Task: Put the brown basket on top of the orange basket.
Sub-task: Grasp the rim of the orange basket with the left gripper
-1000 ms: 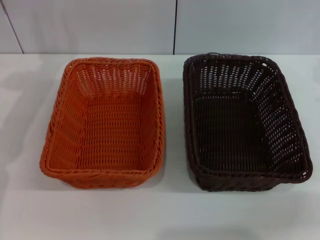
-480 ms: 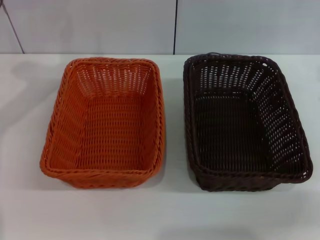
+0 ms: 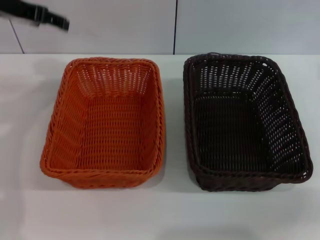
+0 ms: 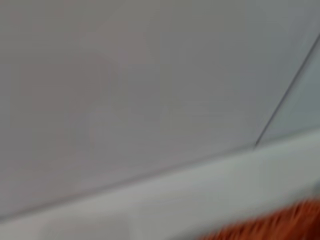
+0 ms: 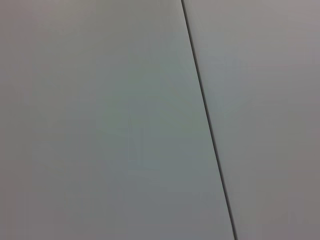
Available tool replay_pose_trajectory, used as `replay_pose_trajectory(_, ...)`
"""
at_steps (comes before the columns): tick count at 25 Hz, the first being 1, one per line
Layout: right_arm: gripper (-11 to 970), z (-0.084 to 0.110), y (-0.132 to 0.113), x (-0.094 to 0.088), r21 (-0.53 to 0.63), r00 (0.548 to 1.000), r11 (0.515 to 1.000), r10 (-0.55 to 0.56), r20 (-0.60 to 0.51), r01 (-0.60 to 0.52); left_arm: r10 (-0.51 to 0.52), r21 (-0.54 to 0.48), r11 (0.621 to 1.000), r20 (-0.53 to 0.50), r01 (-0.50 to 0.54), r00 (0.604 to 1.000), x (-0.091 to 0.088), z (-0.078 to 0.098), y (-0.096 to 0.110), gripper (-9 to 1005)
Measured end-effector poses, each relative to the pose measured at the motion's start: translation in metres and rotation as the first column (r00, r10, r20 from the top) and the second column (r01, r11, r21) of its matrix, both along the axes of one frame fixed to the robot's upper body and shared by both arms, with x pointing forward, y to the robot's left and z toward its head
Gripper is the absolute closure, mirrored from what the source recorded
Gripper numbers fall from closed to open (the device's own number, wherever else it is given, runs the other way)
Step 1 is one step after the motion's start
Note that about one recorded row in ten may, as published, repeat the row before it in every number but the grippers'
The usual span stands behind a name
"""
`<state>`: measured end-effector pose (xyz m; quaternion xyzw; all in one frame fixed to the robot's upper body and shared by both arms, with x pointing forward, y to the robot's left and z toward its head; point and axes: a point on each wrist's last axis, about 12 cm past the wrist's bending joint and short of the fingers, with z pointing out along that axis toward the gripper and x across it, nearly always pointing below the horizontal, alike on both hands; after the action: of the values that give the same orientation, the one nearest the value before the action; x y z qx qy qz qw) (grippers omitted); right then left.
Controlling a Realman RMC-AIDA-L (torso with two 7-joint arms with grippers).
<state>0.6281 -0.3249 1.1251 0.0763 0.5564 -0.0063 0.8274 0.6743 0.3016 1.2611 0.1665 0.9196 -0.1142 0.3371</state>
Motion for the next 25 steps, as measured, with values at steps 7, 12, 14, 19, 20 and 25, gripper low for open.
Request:
replay_pose_trajectory(7, 407, 0.004, -0.008, -0.001, -0.034, 1.000, 0.999, -0.013, 0.012, 0.013, 0.045, 0.166, 0.986, -0.130, -0.023, 0.991, -0.010, -0.001, -0.024, 154)
replay_pose_trajectory(12, 406, 0.005, -0.012, -0.001, -0.040, 1.000, 0.999, -0.020, 0.015, 0.020, 0.060, 0.143, 0.989, -0.187, -0.033, 0.981, -0.018, -0.015, -0.033, 154)
replay_pose_trajectory(14, 405, 0.008, -0.012, 0.000, -0.044, 1.000, 0.999, -0.019, 0.021, 0.020, 0.072, 0.125, 0.991, -0.217, -0.046, 0.974, -0.021, -0.023, -0.034, 154)
replay_pose_trajectory(19, 404, 0.015, -0.009, 0.007, -0.054, 0.999, 0.999, -0.005, 0.035, 0.007, 0.103, 0.085, 0.993, -0.300, -0.082, 0.948, -0.031, -0.046, -0.033, 154)
replay_pose_trajectory(20, 403, 0.016, -0.008, 0.008, -0.055, 0.999, 0.998, -0.002, 0.036, 0.004, 0.107, 0.078, 0.993, -0.311, -0.087, 0.944, -0.032, -0.049, -0.032, 154)
replay_pose_trajectory(25, 402, 0.021, -0.002, 0.013, -0.064, 0.999, 0.998, 0.019, 0.044, -0.016, 0.126, 0.037, 0.992, -0.352, -0.120, 0.928, -0.039, -0.067, -0.028, 154)
